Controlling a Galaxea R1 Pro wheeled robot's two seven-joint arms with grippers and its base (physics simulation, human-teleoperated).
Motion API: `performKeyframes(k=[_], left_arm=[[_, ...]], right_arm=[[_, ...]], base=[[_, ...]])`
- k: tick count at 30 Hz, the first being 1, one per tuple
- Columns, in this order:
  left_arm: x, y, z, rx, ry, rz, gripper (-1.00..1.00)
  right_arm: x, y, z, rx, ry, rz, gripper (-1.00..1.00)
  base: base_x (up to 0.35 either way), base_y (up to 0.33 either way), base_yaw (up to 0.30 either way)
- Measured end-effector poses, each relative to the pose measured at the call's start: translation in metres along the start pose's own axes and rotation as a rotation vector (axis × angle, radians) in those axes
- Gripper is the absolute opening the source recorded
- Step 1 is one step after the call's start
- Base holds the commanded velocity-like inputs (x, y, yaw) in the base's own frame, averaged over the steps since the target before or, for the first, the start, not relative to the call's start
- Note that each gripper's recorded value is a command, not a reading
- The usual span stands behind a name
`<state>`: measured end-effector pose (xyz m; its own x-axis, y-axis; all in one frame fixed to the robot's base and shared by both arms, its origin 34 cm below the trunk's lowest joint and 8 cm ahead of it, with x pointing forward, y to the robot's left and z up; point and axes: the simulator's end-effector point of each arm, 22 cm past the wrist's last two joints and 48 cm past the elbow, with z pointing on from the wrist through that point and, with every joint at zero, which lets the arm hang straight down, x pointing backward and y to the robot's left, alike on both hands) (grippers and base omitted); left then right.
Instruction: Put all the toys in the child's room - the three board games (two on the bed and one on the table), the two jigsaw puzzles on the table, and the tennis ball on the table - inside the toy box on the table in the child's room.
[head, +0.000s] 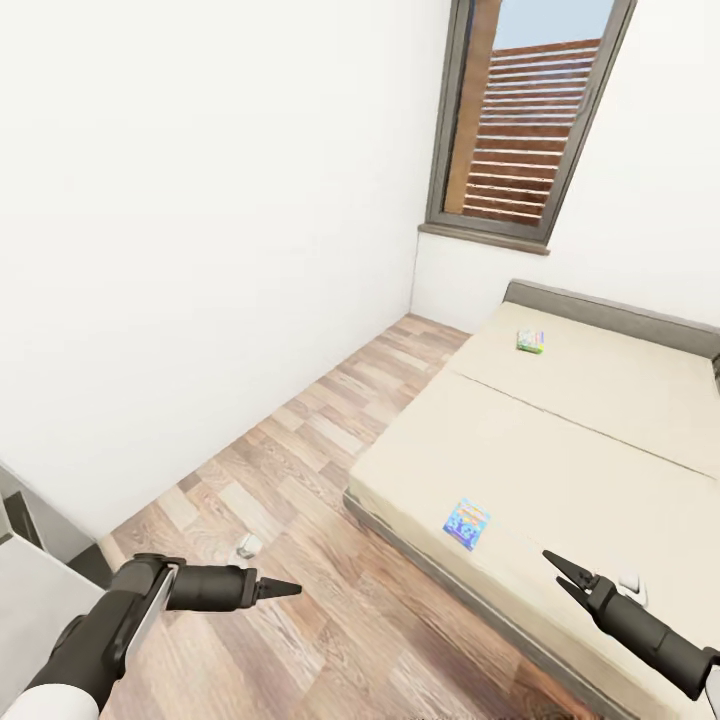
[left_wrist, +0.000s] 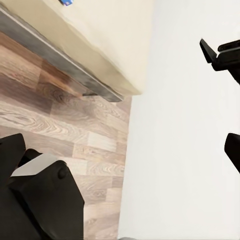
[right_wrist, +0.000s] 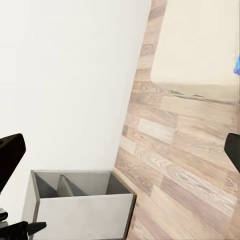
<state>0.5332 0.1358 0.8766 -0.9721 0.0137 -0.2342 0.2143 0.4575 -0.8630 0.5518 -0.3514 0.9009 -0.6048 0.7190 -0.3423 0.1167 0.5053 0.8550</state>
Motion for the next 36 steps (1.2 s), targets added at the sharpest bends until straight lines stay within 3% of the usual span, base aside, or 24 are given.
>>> performKeyframes(k=[36], left_arm=[[0.005, 0.0071, 0.0042, 0.0, 0.01, -0.019, 1.0]], right_arm=[[0.0044, -0.0084, 0.0019, 0.016, 0.01, 0.009, 1.0]], base=[[0.0, 0.12, -0.261]])
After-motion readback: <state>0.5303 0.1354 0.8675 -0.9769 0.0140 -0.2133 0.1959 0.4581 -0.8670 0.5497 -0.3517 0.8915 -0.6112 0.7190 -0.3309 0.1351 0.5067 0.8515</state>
